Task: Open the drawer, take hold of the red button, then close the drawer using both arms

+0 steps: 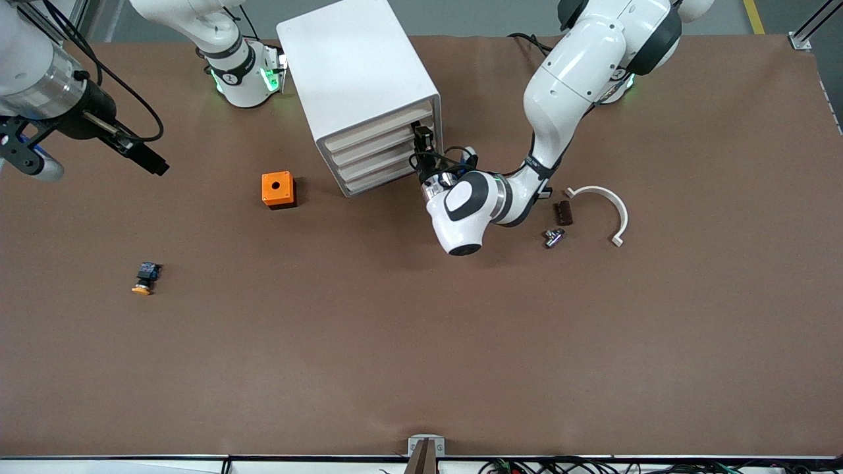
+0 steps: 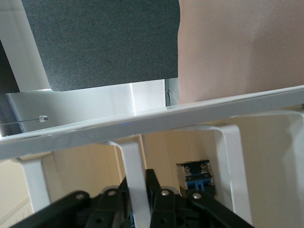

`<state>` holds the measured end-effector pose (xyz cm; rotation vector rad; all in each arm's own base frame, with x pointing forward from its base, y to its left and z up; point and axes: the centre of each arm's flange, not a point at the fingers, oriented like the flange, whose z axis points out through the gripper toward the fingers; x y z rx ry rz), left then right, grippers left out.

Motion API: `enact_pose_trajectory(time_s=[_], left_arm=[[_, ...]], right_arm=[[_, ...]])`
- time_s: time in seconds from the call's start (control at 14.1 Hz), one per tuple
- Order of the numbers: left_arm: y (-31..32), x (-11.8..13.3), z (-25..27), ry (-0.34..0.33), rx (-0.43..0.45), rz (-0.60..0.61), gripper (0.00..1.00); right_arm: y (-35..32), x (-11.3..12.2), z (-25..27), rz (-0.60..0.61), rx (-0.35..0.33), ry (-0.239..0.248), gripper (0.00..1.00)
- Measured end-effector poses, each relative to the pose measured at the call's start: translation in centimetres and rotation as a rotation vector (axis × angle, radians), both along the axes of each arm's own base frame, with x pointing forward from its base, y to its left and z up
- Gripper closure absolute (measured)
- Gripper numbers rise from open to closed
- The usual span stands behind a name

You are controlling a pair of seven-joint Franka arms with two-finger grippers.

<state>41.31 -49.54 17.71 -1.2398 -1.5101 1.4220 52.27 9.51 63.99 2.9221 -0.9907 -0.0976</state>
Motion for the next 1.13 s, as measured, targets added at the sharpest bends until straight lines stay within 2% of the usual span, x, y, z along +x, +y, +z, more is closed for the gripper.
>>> enact_pose_trajectory(time_s=[0.35, 0.57, 0.92, 0.99, 1.13], left_arm=[[0.2, 0.1, -0.2, 0.004, 0.009, 0.004, 0.89], [0.7, 0.6, -0.3, 0.004, 0.012, 0.015, 0.88], [3.6, 4.2, -0.4, -0.008, 0.008, 0.101, 0.85], [4.1, 4.9, -0.4, -0.017, 0.009, 0.12, 0.81], [4.6, 5.7, -0.4, -0.025, 0.007, 0.144, 0.81]], right_arm=[[0.0, -0.5, 2.8, -0.103, 0.021, -0.045, 0.0], [0.3, -0.6, 3.1, -0.154, 0.031, -0.047, 0.0], [1.0, -0.6, 3.9, -0.189, 0.078, -0.055, 0.0], [1.4, -0.6, 4.1, -0.202, 0.08, -0.059, 0.0], [3.9, -0.6, 3.8, -0.21, 0.077, -0.054, 0.0]])
